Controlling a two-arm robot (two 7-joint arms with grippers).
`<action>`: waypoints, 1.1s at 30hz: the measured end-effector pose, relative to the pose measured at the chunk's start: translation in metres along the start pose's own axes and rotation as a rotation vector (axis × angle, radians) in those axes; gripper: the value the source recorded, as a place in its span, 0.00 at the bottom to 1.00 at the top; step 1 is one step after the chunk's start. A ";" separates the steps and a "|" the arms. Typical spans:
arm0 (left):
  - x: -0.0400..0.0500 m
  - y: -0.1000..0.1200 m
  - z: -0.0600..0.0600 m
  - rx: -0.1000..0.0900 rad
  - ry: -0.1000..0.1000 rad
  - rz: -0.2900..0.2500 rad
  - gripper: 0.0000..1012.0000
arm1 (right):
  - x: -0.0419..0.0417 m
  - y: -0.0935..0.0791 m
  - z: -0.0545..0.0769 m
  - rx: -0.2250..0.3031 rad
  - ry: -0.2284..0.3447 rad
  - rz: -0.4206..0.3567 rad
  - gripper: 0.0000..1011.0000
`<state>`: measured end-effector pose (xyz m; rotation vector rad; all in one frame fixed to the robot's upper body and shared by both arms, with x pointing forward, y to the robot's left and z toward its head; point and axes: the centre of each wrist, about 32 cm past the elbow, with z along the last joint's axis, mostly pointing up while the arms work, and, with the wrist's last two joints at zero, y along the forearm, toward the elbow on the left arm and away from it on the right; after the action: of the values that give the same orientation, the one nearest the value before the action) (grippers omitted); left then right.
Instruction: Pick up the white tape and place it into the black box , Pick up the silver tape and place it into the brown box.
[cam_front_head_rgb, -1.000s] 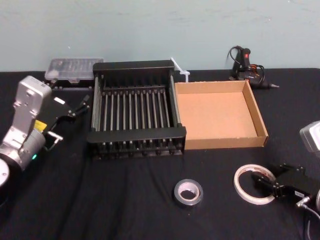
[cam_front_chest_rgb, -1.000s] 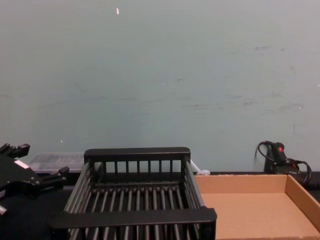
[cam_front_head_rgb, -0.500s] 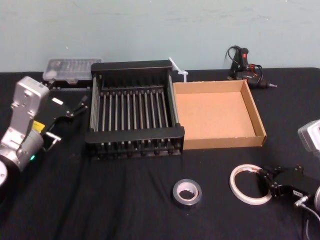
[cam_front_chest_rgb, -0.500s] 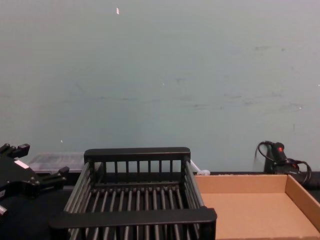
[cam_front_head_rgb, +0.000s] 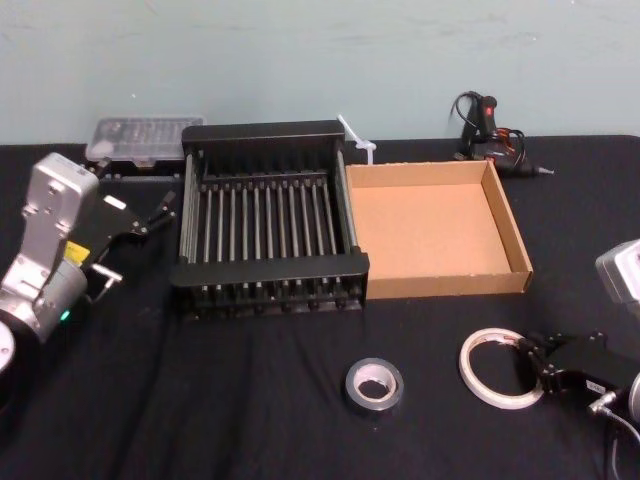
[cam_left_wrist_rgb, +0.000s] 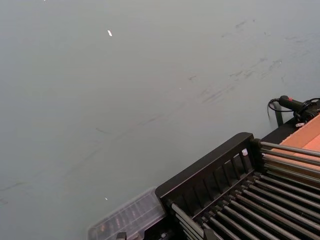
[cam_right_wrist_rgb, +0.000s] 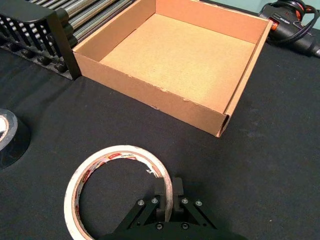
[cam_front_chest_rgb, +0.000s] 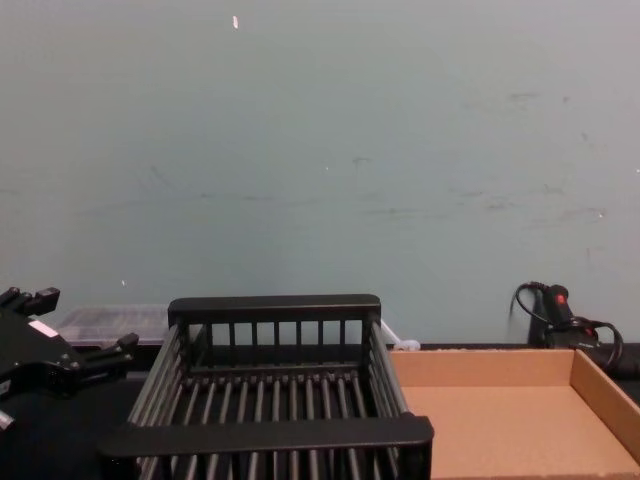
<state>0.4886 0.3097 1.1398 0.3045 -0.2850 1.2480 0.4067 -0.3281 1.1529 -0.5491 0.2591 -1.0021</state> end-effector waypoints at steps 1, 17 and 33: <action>0.0000 0.000 0.000 0.000 0.000 0.000 0.99 | 0.0000 0.000 0.000 0.000 0.000 0.000 0.09; 0.0000 0.000 0.000 0.000 0.000 0.000 0.99 | 0.0025 -0.003 0.003 0.048 -0.014 0.021 0.09; 0.0000 0.000 0.000 0.000 0.000 0.000 0.99 | 0.0048 0.004 0.029 0.151 -0.046 0.029 0.09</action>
<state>0.4886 0.3097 1.1398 0.3045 -0.2850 1.2479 0.4251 -0.3213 1.1751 -0.4291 0.1487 -0.9706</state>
